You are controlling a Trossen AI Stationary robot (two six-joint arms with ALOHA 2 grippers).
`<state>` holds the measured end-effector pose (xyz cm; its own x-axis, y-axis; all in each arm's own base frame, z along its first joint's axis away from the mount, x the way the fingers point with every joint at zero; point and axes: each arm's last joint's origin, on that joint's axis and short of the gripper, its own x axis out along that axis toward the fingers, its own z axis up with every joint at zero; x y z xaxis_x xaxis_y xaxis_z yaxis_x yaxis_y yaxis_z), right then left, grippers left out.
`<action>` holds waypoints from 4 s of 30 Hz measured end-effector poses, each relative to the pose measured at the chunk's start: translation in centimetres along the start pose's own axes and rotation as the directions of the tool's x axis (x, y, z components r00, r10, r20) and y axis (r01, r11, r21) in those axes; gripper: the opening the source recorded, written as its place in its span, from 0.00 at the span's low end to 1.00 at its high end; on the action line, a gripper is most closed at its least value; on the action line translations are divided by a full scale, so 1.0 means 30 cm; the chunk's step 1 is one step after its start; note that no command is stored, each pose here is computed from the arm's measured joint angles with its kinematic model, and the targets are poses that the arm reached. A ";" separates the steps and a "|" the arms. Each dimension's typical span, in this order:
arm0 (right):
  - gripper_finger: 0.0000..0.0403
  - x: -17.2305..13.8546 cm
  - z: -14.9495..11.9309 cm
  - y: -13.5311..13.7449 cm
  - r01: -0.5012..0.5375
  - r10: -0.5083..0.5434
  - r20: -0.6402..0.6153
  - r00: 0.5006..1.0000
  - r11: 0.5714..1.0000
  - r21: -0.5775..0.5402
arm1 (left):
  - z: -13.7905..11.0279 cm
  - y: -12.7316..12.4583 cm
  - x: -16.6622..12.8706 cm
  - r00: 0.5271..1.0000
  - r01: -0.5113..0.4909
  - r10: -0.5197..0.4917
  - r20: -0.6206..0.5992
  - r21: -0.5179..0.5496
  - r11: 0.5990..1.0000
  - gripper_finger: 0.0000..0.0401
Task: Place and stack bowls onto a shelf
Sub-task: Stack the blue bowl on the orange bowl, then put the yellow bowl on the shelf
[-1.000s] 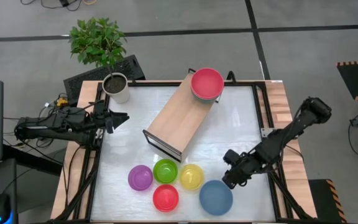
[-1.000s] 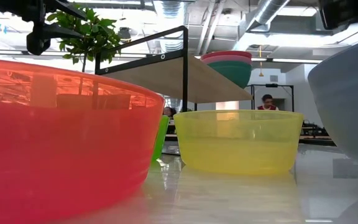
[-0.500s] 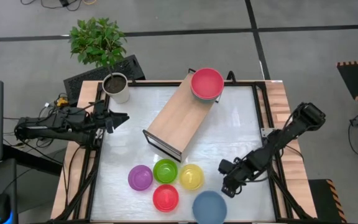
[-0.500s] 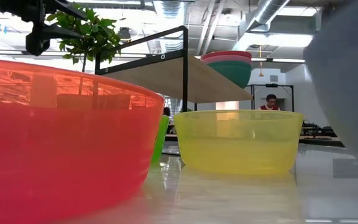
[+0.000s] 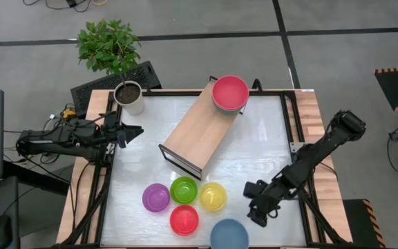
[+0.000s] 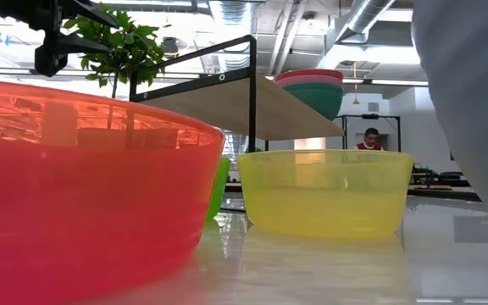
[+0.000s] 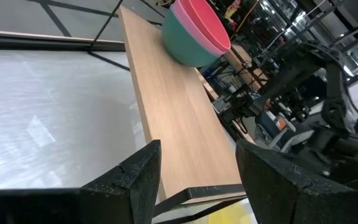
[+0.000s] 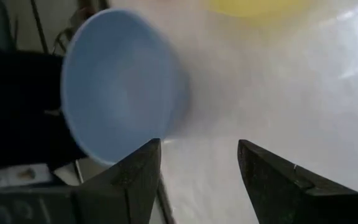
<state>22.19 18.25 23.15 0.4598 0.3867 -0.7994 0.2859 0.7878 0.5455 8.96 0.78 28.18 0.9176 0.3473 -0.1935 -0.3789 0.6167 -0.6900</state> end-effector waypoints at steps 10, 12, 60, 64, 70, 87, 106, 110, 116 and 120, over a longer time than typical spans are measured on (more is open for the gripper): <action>0.54 0.095 0.035 0.097 0.145 -0.152 -0.045 0.987 0.980 -0.133 | -0.002 0.002 0.000 1.000 -0.006 0.006 -0.007 0.006 1.000 0.48; 0.53 0.096 0.039 0.107 0.136 -0.142 -0.037 0.989 0.982 -0.131 | -0.002 0.003 0.000 1.000 -0.007 0.007 -0.007 0.005 1.000 0.48; 0.06 -0.606 0.337 -0.289 0.122 -0.342 0.445 0.828 0.883 0.453 | -0.019 0.021 -0.001 0.996 -0.054 0.055 -0.064 0.021 0.998 0.48; 0.06 -0.787 0.388 -0.359 0.108 -0.420 0.576 0.701 0.861 0.497 | -0.019 0.021 -0.001 0.997 -0.057 0.058 -0.060 0.020 0.998 0.48; 0.06 -0.941 0.515 -0.444 0.195 -0.532 0.614 0.583 0.825 0.530 | -0.018 0.022 -0.001 0.997 -0.066 0.066 -0.050 0.012 0.998 0.48; 0.06 -0.895 0.713 -0.622 0.399 -0.624 0.342 0.703 0.744 0.537 | -0.019 0.024 -0.001 0.996 -0.071 0.071 -0.055 0.013 0.997 0.48; 0.38 -1.019 0.664 -0.583 0.333 -0.602 0.504 0.619 0.783 0.526 | -0.019 0.024 -0.002 0.996 -0.074 0.074 -0.050 0.013 0.997 0.48; 0.38 -1.072 0.593 -0.483 0.275 -0.531 0.587 0.611 0.838 0.472 | -0.019 0.024 -0.002 0.996 -0.073 0.074 -0.050 0.013 0.997 0.48; 0.36 -0.915 0.516 -0.352 0.331 -0.465 0.455 0.760 0.879 0.344 | -0.019 0.024 -0.001 0.996 -0.074 0.075 -0.051 0.013 0.997 0.48; 0.36 -0.699 0.479 -0.281 0.343 -0.422 0.322 0.848 0.898 0.275 | -0.019 0.024 -0.002 0.996 -0.074 0.075 -0.051 0.013 0.997 0.48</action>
<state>22.22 -3.40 38.92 0.5400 -0.1590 -0.8265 0.6457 0.7082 0.2855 8.71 0.81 27.29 0.8916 0.3562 -0.2796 -0.4475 0.5986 -0.6644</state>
